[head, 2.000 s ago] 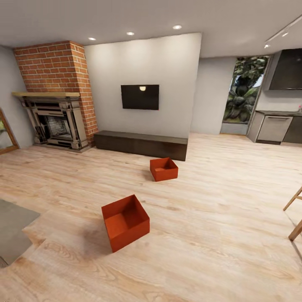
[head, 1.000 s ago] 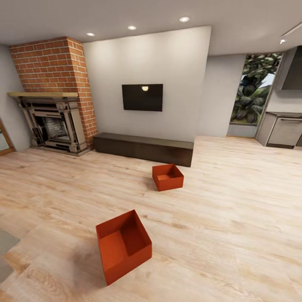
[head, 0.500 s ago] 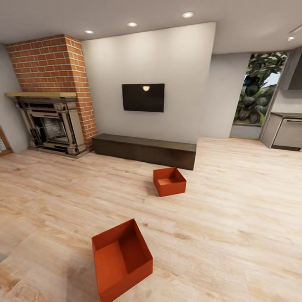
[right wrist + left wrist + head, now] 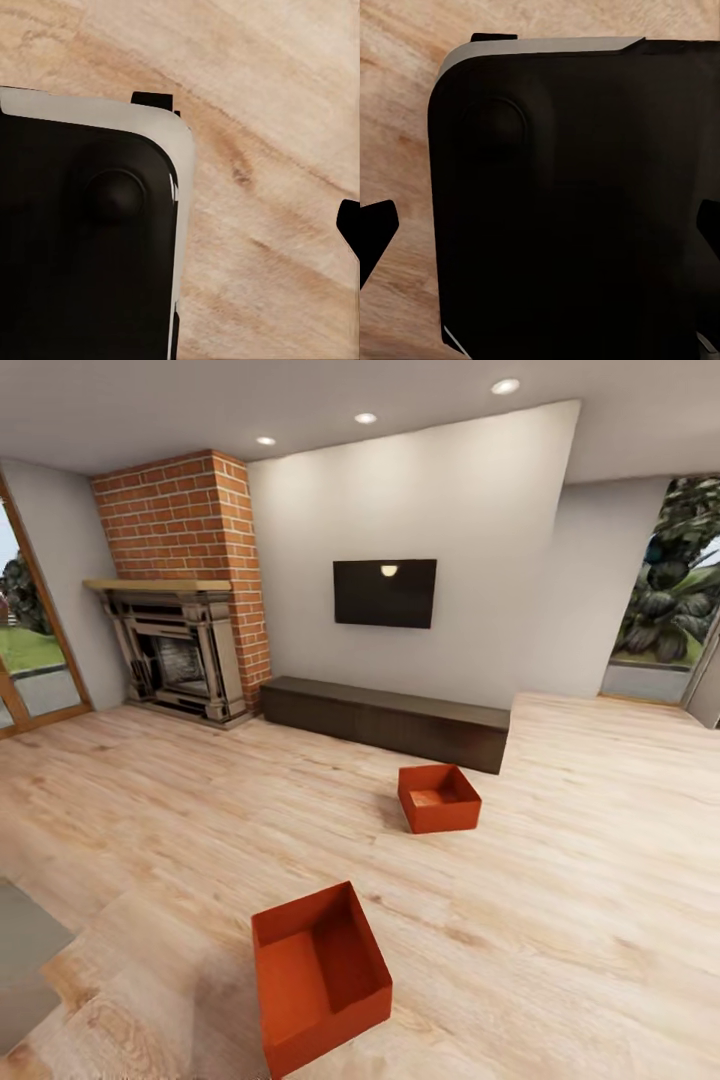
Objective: Move the two storage containers from the living room to the garage. In the garage, place one container on the floor and stack the other container on top of it (either order is fine).
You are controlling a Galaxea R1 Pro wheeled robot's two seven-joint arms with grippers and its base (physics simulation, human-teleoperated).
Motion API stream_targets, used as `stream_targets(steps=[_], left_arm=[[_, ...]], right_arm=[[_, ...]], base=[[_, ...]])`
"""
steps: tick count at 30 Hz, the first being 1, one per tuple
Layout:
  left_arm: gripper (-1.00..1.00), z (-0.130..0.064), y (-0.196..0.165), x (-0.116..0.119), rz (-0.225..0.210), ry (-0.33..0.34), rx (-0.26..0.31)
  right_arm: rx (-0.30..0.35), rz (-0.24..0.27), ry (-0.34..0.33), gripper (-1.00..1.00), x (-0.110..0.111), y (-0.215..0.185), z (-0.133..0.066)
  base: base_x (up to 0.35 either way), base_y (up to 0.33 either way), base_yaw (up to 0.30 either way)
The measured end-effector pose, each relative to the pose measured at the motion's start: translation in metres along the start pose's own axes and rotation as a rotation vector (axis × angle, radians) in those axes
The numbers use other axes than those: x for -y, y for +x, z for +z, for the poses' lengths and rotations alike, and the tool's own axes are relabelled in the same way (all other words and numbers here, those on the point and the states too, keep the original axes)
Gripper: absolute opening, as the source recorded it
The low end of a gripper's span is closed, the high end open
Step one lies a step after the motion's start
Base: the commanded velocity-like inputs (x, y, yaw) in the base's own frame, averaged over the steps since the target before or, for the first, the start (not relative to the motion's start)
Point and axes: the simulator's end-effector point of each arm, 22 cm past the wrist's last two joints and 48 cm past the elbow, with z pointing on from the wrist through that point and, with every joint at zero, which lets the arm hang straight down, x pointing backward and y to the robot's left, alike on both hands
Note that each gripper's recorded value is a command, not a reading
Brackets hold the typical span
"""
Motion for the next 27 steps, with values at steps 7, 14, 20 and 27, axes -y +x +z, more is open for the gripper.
stream_targets(steps=[7, 14, 20, 27], left_arm=[[1.0, -0.0001, 0.0001, 0.0015, 0.007, 0.005, 0.0], [1.0, -0.0001, 0.0001, 0.0023, 0.01, 0.006, 0.0], [1.0, -0.0001, 0.0, 0.0013, 0.008, 0.005, 0.001], [1.0, 0.0, -0.0004, 0.0008, 0.0, 0.003, 0.001]], right_arm=[[0.001, 0.0, 0.0, 1.0, -0.0003, 0.0, -0.0001], [0.0, 0.0, 0.0, 1.0, 0.0001, 0.0, -0.0001], [0.0, 0.0, 0.0, 1.0, -0.0001, 0.0, -0.0001], [0.0, 0.0, 0.0, 1.0, 0.0, 0.0, 0.0]], base=[[0.218, -0.15, 0.221], [0.245, -0.173, 0.201], [0.232, -0.158, 0.149], [0.046, -0.026, 0.015]])
